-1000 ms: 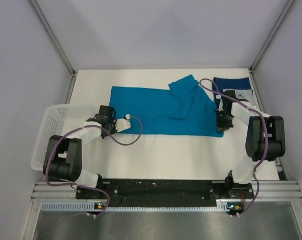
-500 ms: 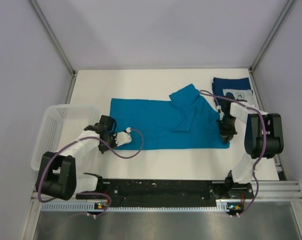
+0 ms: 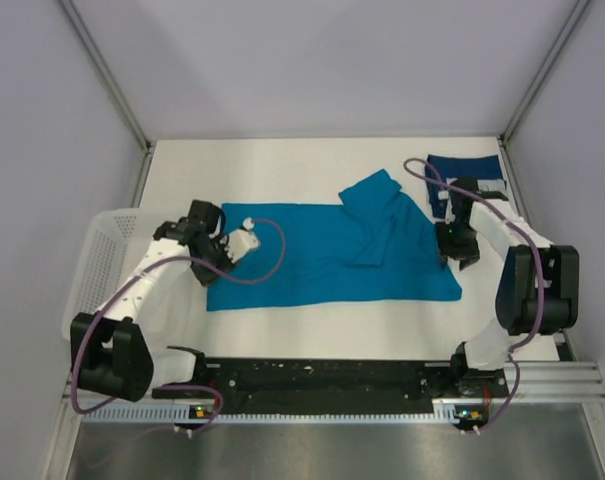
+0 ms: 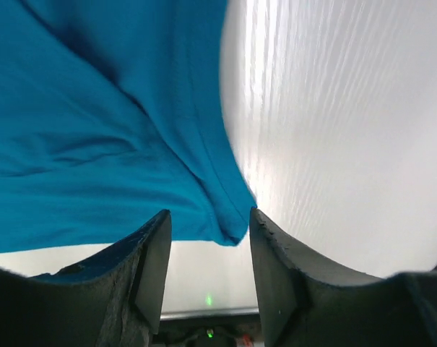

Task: Fold and stack the t-shirts
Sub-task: Fold the flattened tshirt in 1/3 of the way

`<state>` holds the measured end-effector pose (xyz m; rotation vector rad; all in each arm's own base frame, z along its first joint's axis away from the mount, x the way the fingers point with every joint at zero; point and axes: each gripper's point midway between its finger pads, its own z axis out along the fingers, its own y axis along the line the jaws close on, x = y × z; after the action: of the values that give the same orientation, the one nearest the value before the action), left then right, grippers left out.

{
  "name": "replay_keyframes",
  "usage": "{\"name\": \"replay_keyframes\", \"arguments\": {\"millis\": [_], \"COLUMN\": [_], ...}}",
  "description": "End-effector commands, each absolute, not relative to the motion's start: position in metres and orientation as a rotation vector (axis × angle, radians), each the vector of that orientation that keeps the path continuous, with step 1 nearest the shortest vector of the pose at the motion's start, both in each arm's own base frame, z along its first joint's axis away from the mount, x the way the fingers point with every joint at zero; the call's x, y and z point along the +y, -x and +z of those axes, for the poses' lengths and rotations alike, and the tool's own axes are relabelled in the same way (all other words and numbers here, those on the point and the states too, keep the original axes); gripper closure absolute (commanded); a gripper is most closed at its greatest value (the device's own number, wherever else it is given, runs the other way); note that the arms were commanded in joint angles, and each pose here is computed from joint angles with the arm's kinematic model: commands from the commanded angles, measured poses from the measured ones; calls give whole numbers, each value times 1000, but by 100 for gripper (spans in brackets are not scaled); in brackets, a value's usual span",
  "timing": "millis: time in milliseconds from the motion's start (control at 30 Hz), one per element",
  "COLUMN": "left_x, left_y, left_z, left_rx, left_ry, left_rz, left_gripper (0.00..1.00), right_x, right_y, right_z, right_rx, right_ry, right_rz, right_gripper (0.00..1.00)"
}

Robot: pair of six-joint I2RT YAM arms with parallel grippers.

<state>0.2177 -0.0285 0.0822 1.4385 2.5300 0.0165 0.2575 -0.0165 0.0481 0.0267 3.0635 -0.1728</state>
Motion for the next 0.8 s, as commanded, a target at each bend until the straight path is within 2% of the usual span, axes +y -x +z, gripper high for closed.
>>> {"name": "replay_keyframes", "arguments": {"millis": [0, 133, 267, 400, 500, 767], "left_x": [-32, -30, -31, -26, -11, -7], "left_y": [-279, -295, -308, -312, -310, -297], "left_z": [104, 82, 66, 47, 33, 13], "left_rx": [2494, 2545, 2567, 2590, 2631, 2689], "left_ry": [-1147, -1128, -1086, -1061, -1045, -1036], "left_rz": [51, 47, 53, 101, 209, 218], "left_gripper": [69, 73, 73, 72, 72, 72], "right_x": [11, 58, 118, 148, 163, 158], "right_y": [-338, -364, -361, -349, -343, -327], "right_z": [112, 133, 119, 82, 69, 31], "right_rx": [2638, 2471, 2458, 2569, 2591, 2719], "right_ry": [17, 76, 163, 152, 167, 184], "right_rz": [71, 312, 474, 553, 590, 416], "right_gripper": [53, 61, 68, 68, 62, 59]}}
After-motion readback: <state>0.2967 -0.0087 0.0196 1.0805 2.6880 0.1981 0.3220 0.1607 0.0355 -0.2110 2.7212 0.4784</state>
